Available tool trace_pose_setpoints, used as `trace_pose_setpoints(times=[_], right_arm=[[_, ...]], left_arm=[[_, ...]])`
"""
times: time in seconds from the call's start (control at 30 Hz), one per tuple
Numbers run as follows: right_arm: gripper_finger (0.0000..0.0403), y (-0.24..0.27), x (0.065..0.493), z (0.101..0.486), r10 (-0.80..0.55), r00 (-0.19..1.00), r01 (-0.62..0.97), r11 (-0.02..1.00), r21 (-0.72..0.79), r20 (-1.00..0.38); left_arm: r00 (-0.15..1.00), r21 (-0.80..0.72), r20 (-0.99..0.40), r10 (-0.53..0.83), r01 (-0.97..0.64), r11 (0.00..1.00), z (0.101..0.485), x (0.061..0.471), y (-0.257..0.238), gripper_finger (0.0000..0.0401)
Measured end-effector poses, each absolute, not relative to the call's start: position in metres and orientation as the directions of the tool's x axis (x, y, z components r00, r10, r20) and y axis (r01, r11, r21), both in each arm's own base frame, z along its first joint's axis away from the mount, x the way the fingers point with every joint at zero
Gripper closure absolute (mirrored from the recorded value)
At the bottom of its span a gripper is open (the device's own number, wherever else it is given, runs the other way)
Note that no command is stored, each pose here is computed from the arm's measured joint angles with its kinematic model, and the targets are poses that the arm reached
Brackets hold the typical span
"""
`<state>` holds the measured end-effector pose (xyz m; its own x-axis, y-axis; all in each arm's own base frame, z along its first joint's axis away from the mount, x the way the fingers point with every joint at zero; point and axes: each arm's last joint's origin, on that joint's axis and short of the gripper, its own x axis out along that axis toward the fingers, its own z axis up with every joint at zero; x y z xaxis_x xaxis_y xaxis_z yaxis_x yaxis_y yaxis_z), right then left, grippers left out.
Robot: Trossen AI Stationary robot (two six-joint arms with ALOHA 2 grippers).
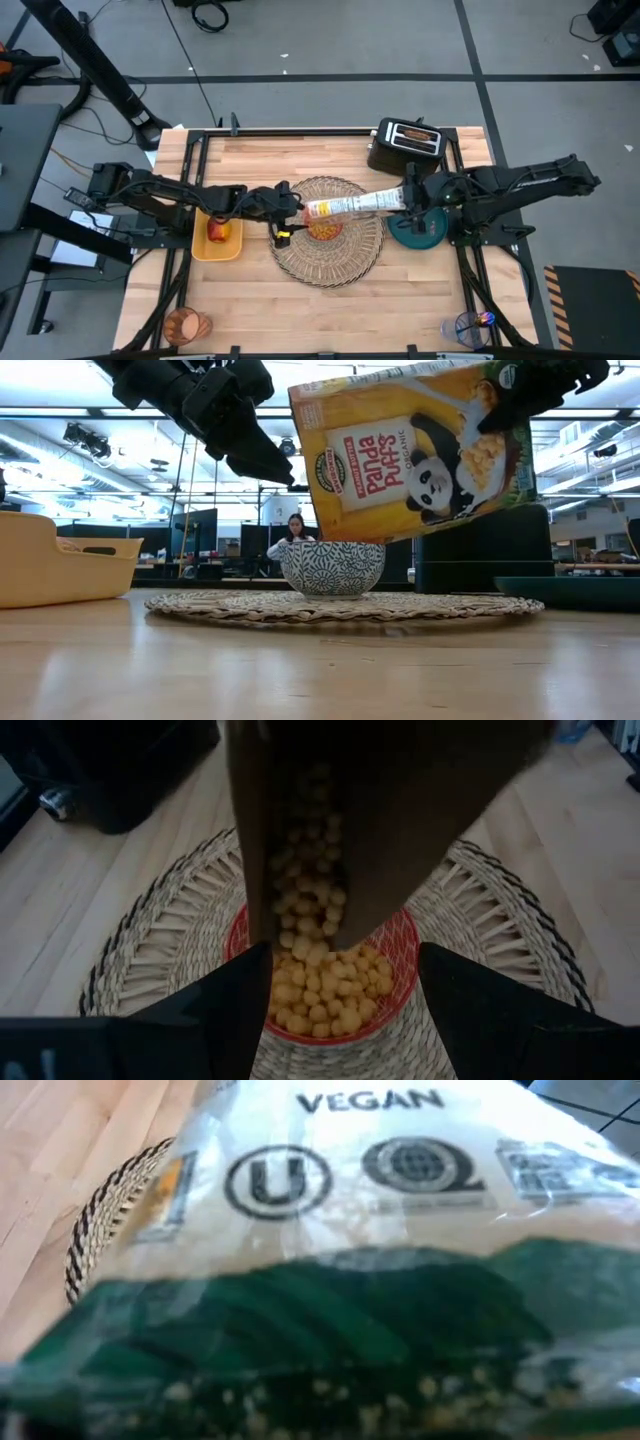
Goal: Arrange a breakfast setting
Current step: Pour the cereal from the yellow cereal box into the red bowl on the brown table mat
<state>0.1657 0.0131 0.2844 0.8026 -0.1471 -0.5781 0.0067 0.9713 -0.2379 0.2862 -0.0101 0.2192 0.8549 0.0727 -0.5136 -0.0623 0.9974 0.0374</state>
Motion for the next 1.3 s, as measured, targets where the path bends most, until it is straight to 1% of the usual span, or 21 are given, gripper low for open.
trace_pose_setpoints(times=[0.17,0.43,0.73,0.97,1.3], right_arm=[[0.0163,0.012,0.152,0.29,-0.145,0.812,0.021,0.975,-0.22,-0.565],[0.0163,0.009,0.137,0.29,-0.169,0.793,0.053,0.976,-0.211,-0.585],[0.0163,0.011,0.135,0.308,-0.095,0.825,-0.025,0.979,-0.204,-0.558],[0.0164,0.013,0.142,0.304,-0.072,0.806,-0.044,0.983,-0.18,-0.587],[0.0203,0.013,0.144,0.305,-0.085,0.816,-0.024,0.983,-0.181,-0.572]], left_arm=[[0.852,0.025,-0.519,0.071,-0.069,0.997,0.219,0.286,-0.011,0.0142],[0.851,0.023,-0.52,0.072,-0.07,0.997,0.219,0.286,-0.01,0.0142],[0.858,0.021,-0.509,0.072,-0.071,0.997,0.22,0.286,-0.01,0.0142],[0.863,0.02,-0.5,0.072,-0.071,0.997,0.221,0.287,-0.01,0.0142],[0.863,0.02,-0.5,0.071,-0.071,0.997,0.22,0.287,-0.01,0.0142]])
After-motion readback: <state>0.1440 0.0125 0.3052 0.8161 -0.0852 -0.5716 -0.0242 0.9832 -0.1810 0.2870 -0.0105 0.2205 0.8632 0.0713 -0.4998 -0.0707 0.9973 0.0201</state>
